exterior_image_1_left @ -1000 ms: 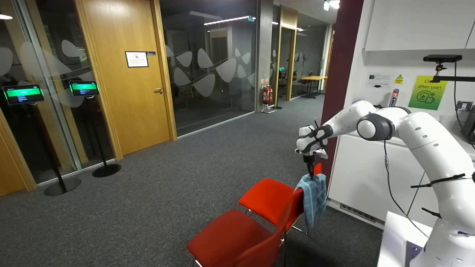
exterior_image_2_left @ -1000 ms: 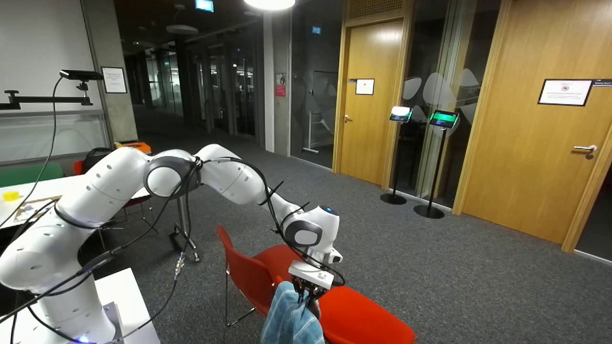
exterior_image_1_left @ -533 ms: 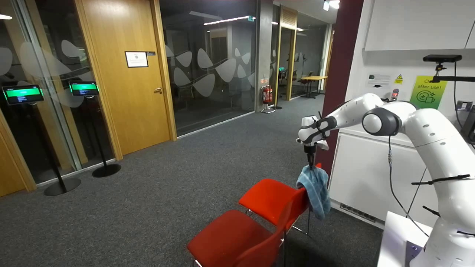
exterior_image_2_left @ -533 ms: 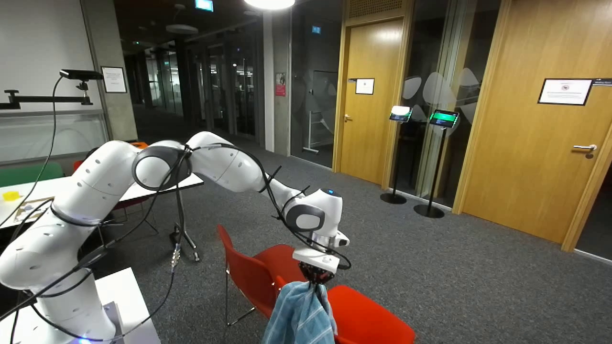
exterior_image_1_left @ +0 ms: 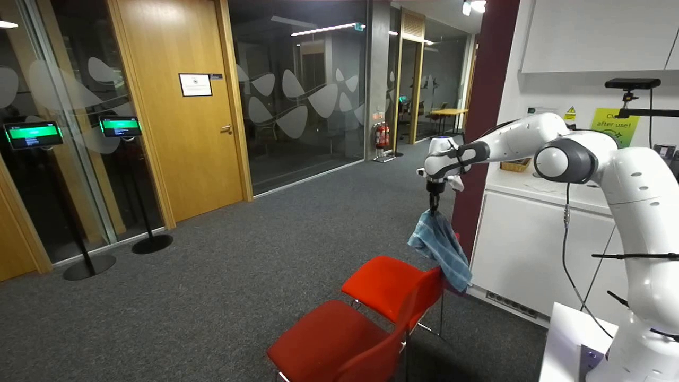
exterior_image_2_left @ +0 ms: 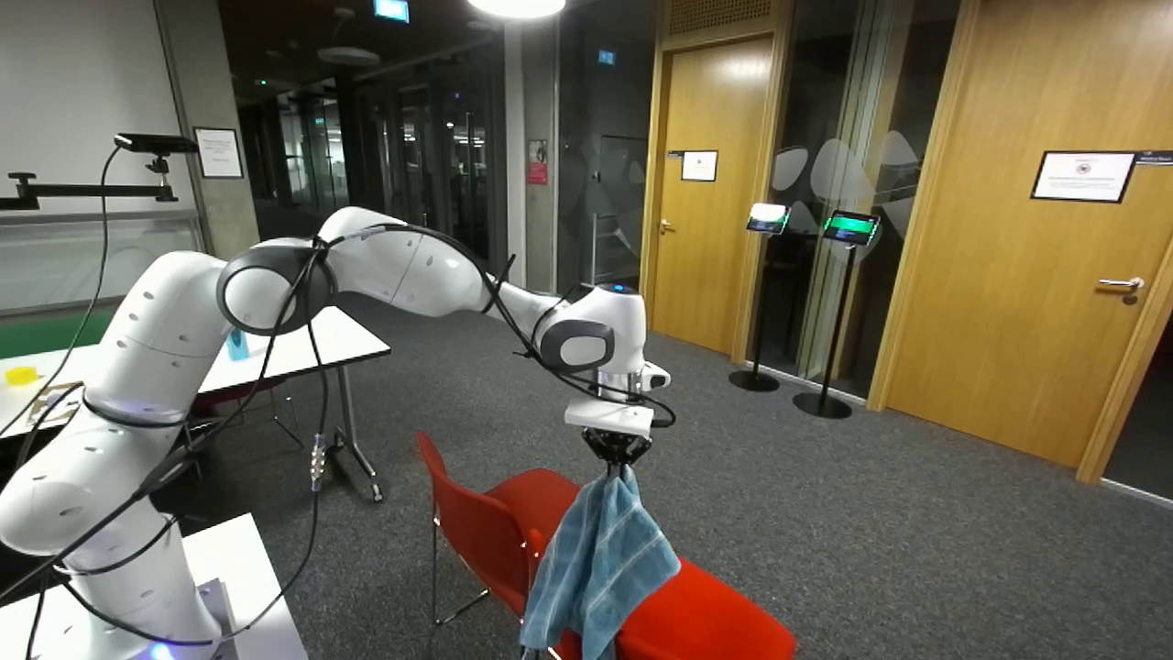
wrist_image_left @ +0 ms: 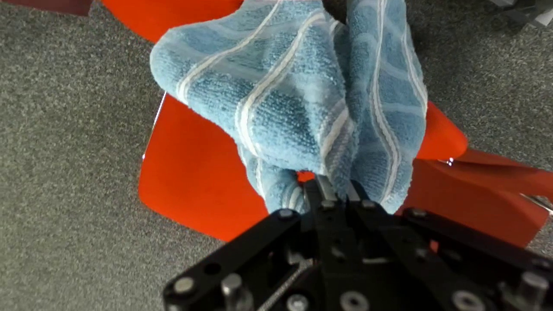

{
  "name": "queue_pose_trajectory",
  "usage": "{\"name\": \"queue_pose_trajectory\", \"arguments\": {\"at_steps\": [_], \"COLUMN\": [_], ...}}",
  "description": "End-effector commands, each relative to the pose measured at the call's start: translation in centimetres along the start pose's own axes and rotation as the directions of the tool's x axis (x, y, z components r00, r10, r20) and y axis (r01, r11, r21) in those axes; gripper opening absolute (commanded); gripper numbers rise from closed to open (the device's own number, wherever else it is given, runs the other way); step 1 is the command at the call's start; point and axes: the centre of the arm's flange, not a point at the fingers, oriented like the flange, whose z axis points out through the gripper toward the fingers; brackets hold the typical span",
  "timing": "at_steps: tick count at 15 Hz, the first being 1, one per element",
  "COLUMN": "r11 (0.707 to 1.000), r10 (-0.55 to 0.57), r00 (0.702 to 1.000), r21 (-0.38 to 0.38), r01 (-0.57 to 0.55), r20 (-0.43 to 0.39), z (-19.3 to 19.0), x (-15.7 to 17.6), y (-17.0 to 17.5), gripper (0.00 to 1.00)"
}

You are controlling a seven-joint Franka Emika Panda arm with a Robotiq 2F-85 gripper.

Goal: Pick up the cloth and put it on the seat of the chair

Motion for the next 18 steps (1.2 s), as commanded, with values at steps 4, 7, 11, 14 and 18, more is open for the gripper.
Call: {"name": "queue_pose_trajectory", "arguments": {"at_steps": [4,7,11,14,18], "r11": [0.979,0.967,0.947,0.945,0.953], "r10": [-0.204,-0.254,-0.315,-0.325,-0.293], "r00": [0.96,0.938,0.926,0.933,0.946], "r21": [-0.038,-0.07,-0.141,-0.023,0.036], "r01": [0.2,0.244,0.29,0.326,0.3], "r20": [-0.192,-0.237,-0.207,-0.153,-0.142], "z": [-6.8,-9.4,-11.4,-9.2,-6.8], "x": [5.2,6.3,6.5,5.9,5.4], "y": [-0.1,0.1,0.4,0.0,-1.2], "gripper": [0.01,0.01,0.01,0.01,0.04]}}
